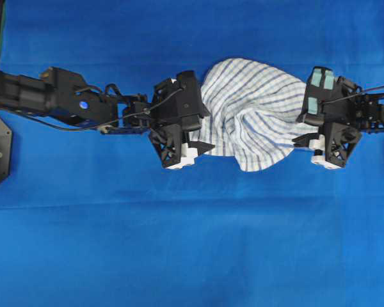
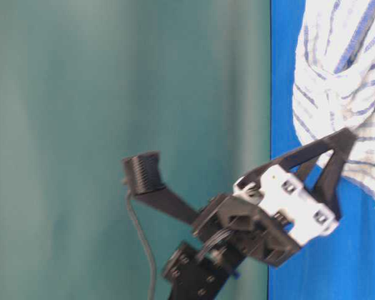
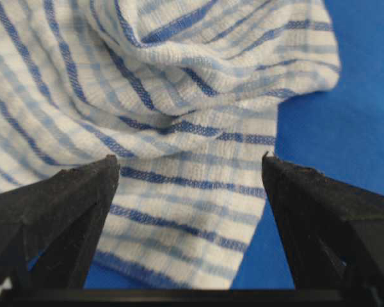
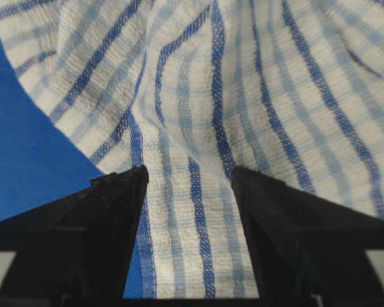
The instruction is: Lift the towel with both arms.
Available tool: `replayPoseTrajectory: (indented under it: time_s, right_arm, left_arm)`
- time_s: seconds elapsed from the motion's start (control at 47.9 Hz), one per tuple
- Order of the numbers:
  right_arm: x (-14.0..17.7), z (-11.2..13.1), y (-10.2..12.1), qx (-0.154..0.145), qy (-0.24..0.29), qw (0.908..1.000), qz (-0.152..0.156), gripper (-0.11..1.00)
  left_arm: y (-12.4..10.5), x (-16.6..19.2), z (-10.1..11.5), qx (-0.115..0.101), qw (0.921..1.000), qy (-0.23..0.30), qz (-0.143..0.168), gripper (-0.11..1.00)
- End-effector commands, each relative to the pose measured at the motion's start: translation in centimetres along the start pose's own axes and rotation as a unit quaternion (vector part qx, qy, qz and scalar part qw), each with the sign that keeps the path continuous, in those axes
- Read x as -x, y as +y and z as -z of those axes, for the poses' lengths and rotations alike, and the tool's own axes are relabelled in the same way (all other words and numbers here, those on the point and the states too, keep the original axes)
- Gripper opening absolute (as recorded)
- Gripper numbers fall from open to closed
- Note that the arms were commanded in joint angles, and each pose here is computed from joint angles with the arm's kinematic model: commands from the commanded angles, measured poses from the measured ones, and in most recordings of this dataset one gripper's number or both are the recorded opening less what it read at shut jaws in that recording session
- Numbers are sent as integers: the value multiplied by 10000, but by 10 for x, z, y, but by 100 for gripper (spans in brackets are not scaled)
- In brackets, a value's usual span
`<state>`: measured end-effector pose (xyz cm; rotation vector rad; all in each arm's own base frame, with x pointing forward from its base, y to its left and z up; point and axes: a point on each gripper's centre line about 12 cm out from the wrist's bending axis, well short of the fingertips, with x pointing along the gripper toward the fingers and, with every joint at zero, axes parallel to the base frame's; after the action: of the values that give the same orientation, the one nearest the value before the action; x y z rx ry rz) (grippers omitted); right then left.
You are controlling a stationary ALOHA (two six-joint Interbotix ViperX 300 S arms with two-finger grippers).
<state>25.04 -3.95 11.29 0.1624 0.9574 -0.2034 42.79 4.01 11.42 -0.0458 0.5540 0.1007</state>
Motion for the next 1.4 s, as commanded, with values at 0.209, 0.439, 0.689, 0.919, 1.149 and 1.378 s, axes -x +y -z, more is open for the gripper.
replayPoseTrajectory:
  time_s: [0.209,0.439,0.689,0.919,1.149,1.378]
  right_arm:
    - [-17,2,2,2,53,10000,-44,60]
    - [-19,-2,3,39,-133,9999,-91,57]
    - [-19,-2,3,62,-148,9998,-94,1]
    - [-16,-4,3,46,-217,9997,-103,0]
    - [3,-25,5,33,-564,9983,-113,0]
    - [46,-55,5,52,-952,9954,-55,0]
  left_arm:
    - [-1,-19,-3,7,9999,-107,11,88]
    - [4,-24,4,31,10000,-1,-43,84]
    - [20,-25,7,111,9997,96,-192,23]
    - [25,-21,3,107,9995,142,-242,3]
    - [24,4,-25,69,9997,66,-234,3]
    - [23,45,-63,-18,9997,-124,-225,3]
